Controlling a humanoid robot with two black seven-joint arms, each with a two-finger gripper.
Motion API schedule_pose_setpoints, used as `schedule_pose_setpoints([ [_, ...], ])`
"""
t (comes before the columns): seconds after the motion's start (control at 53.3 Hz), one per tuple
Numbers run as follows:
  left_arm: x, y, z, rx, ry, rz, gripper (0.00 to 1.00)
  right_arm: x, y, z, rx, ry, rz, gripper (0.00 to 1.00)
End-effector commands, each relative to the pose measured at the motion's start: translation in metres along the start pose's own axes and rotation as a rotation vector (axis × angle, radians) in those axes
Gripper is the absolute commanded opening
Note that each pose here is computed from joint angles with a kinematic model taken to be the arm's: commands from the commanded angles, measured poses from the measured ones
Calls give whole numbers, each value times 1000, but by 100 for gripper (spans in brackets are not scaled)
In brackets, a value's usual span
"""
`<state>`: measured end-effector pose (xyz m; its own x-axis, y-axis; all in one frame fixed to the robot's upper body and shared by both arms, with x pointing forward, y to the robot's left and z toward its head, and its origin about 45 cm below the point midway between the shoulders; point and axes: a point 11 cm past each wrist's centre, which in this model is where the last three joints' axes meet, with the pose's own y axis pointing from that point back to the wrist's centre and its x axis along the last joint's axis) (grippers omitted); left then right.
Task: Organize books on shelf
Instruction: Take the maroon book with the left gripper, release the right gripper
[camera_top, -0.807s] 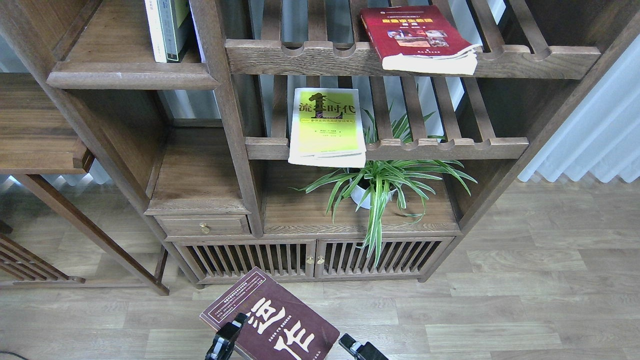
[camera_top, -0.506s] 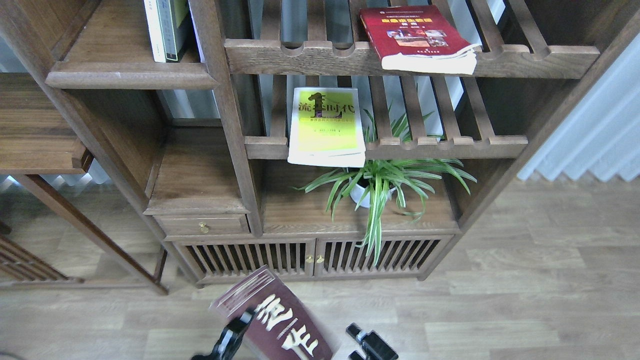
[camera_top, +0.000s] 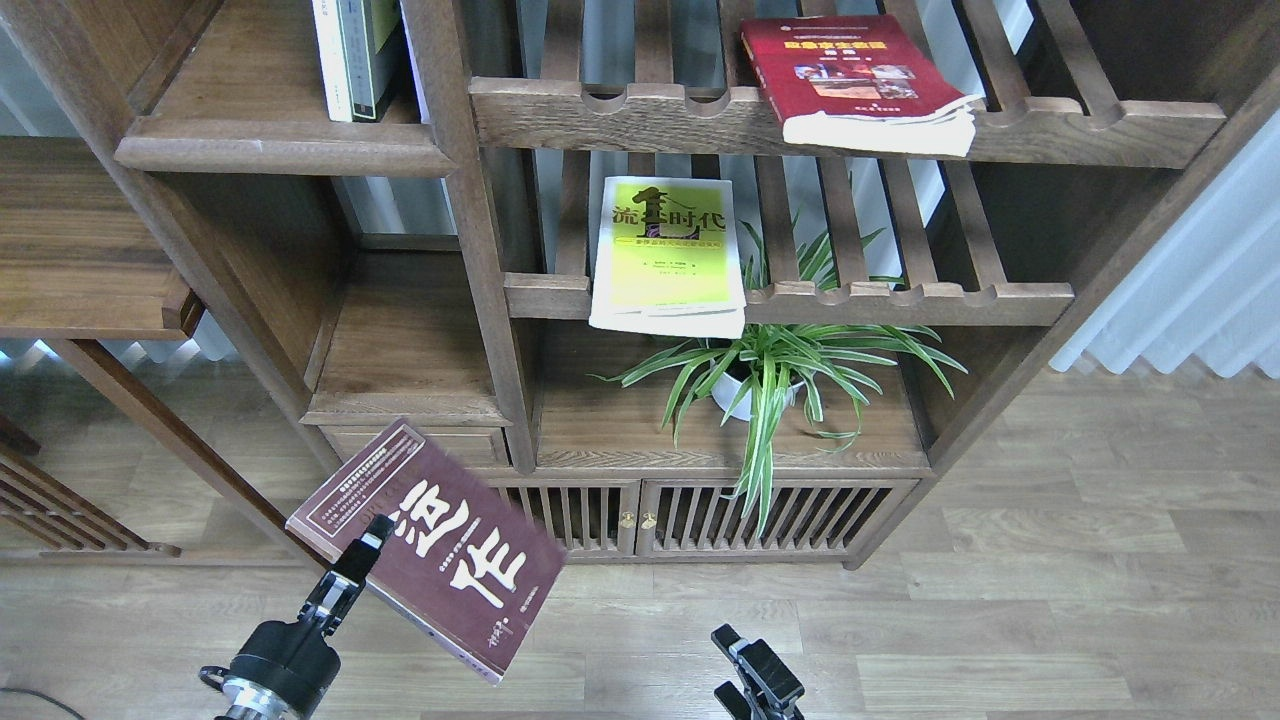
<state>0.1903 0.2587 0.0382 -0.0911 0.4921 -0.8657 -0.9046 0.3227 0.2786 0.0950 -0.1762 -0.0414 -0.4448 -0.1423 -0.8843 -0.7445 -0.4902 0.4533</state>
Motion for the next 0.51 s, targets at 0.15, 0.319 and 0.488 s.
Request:
schedule_pose_setpoints([
  [0.15,2,3,-6,14,5,9,6,1,1,1,0,-2,3,99],
  [0.319,1,1,-11,34,3,2,6,-1,0,0,4,-4,-4,99],
  [0.488,-3,-4,-15,57,-17,-11,6,-5,-2,-4,15,-6,-16,99],
])
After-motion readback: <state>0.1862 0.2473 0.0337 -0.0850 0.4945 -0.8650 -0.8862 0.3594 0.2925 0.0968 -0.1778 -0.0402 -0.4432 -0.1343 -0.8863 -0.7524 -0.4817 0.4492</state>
